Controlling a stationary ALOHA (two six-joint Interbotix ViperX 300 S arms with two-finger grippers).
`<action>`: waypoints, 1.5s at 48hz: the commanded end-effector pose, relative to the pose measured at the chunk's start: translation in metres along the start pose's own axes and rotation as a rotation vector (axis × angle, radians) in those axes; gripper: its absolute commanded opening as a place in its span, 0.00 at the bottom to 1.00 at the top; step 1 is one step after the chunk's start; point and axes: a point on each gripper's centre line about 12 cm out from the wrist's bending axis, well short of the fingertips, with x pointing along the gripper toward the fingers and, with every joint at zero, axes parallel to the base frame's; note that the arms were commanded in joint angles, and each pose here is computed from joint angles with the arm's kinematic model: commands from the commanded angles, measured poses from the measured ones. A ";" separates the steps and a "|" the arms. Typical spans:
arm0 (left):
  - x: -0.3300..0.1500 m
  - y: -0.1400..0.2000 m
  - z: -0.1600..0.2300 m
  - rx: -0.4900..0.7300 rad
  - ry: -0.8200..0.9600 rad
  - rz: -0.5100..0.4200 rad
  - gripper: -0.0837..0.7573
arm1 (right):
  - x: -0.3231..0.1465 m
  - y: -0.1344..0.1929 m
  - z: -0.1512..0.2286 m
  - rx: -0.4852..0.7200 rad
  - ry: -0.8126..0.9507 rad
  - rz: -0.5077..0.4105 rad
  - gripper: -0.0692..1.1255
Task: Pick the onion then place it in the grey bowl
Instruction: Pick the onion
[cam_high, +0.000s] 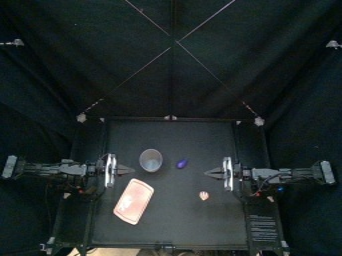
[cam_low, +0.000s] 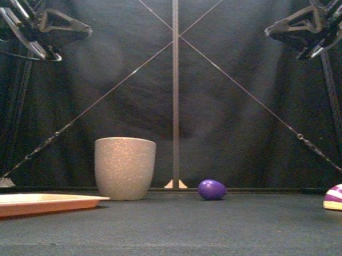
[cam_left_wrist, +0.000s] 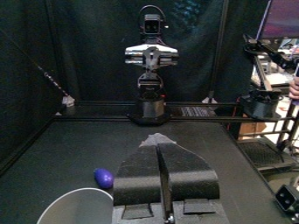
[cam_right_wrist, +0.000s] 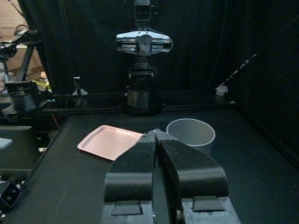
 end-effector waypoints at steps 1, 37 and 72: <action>0.002 0.001 0.001 -0.003 0.026 0.003 0.14 | 0.003 0.001 -0.002 0.023 0.018 0.001 0.18; 0.002 0.008 0.020 -0.001 0.176 0.042 0.12 | 0.008 0.003 -0.024 0.389 0.372 -0.052 0.97; 0.002 0.011 0.019 -0.033 0.162 0.060 0.12 | 0.012 0.039 -0.136 0.218 1.059 0.021 0.92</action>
